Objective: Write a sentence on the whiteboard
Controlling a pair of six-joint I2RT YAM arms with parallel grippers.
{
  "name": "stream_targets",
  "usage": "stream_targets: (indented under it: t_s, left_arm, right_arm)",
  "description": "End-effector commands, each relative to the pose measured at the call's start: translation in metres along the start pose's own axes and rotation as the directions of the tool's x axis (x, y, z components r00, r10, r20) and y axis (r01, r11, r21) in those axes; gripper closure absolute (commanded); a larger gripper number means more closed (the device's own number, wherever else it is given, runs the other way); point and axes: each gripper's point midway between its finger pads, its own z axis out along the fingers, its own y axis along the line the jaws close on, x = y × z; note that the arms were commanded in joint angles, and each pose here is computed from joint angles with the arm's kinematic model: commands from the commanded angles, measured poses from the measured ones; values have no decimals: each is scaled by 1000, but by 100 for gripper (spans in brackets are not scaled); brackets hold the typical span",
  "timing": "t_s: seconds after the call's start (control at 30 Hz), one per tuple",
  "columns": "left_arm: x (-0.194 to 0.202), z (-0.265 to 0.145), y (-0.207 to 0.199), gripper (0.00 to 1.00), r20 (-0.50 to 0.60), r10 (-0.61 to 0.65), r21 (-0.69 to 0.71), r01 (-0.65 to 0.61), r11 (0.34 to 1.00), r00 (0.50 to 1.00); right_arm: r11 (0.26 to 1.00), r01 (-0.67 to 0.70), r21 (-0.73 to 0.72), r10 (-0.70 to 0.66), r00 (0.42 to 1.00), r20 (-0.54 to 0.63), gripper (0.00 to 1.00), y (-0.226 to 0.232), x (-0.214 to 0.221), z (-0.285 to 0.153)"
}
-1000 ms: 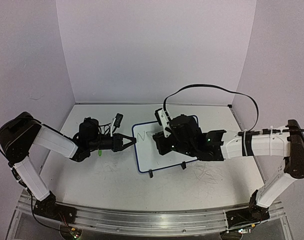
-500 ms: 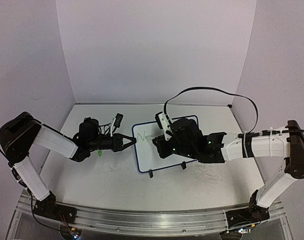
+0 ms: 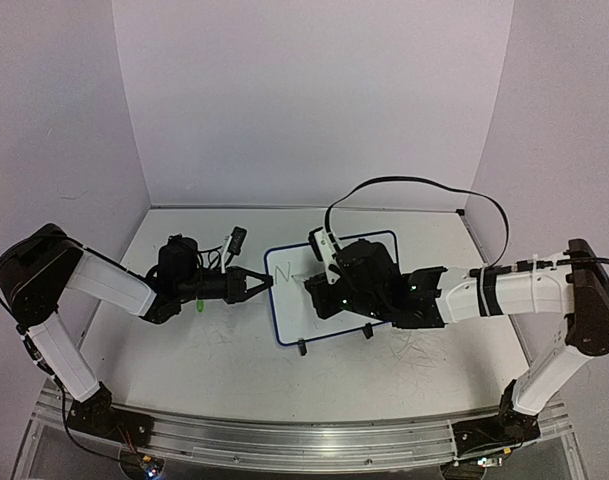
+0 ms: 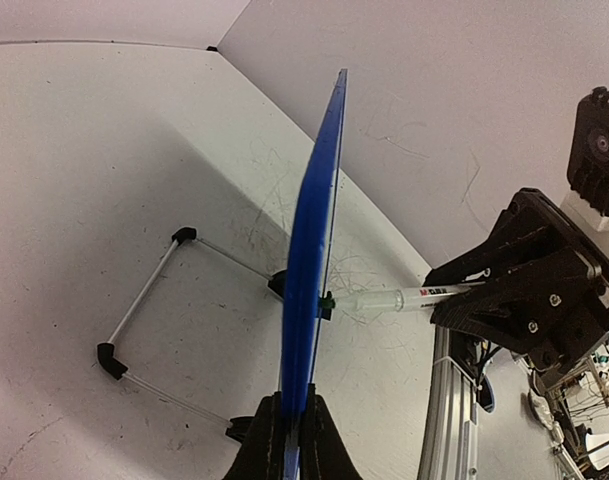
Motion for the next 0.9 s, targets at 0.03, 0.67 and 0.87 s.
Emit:
stream_targets:
  t_s: [0.03,0.67,0.87]
  left_arm:
    - [-9,1,-20,100,14,29,64,-30,998,999]
    - [-9,0,-21,100,16,31,65,-32,997,999]
    - [-10,-1,-23,100,19,34,68,-35,997,999]
  right_arm:
    - [998,-35,55,33,999,40,100,-8,-17,1]
    - [988,-76,134,69,996,57,100,-26,-15,-9]
    - [986,-83,147,74,995,67,100,-29,-17,-12]
